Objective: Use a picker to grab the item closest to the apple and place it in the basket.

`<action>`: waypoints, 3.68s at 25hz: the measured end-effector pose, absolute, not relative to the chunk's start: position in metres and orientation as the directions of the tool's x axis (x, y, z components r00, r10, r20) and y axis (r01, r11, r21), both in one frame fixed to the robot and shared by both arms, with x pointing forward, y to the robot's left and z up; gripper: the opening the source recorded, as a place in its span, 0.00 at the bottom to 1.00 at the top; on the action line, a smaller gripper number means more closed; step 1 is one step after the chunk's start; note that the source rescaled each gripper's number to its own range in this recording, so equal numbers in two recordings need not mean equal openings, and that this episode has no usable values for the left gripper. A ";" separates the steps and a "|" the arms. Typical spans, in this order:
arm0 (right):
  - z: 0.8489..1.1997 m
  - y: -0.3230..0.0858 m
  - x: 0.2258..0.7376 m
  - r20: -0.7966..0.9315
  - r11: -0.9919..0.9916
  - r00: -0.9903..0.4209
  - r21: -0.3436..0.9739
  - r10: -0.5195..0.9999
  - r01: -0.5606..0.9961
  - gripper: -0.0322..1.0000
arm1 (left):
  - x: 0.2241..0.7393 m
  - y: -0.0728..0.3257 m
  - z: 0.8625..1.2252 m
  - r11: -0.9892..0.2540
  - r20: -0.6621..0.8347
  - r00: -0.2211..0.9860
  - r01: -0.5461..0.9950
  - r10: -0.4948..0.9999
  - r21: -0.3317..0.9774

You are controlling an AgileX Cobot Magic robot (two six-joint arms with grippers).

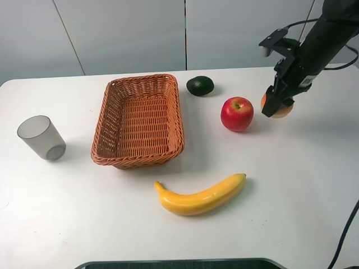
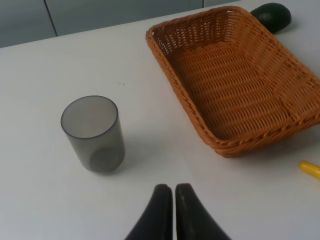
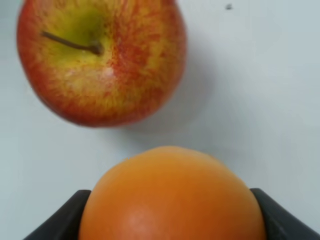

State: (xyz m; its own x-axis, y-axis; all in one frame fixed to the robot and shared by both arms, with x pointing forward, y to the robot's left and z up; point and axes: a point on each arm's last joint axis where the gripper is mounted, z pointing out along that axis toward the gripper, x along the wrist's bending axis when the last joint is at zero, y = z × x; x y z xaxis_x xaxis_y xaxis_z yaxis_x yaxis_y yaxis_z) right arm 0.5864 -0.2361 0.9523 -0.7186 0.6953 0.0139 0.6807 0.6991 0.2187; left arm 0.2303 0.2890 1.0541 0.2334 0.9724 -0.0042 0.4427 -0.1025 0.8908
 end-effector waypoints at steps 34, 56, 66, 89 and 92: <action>1.021 0.006 0.521 0.135 0.419 -0.516 0.429 0.846 0.800 0.03 | 0.230 0.289 1.054 -0.102 -0.004 0.233 0.443 0.972 0.891; 0.932 0.050 0.582 0.094 0.417 -0.525 0.498 0.846 0.761 0.03 | 0.230 0.289 1.054 -0.102 -0.004 0.233 0.443 0.972 0.891; 0.914 0.050 0.584 0.081 0.431 -0.524 0.471 0.848 0.770 0.03 | 0.230 0.289 1.054 -0.101 -0.006 0.233 0.443 0.973 0.891; 0.944 0.048 0.579 0.111 0.414 -0.524 0.487 0.844 0.769 1.00 | 0.230 0.289 1.054 -0.101 -0.006 0.233 0.443 0.973 0.891; 0.966 0.039 0.575 0.092 0.440 -0.538 0.469 0.838 0.765 1.00 | 0.230 0.289 1.054 -0.101 -0.006 0.233 0.443 0.973 0.891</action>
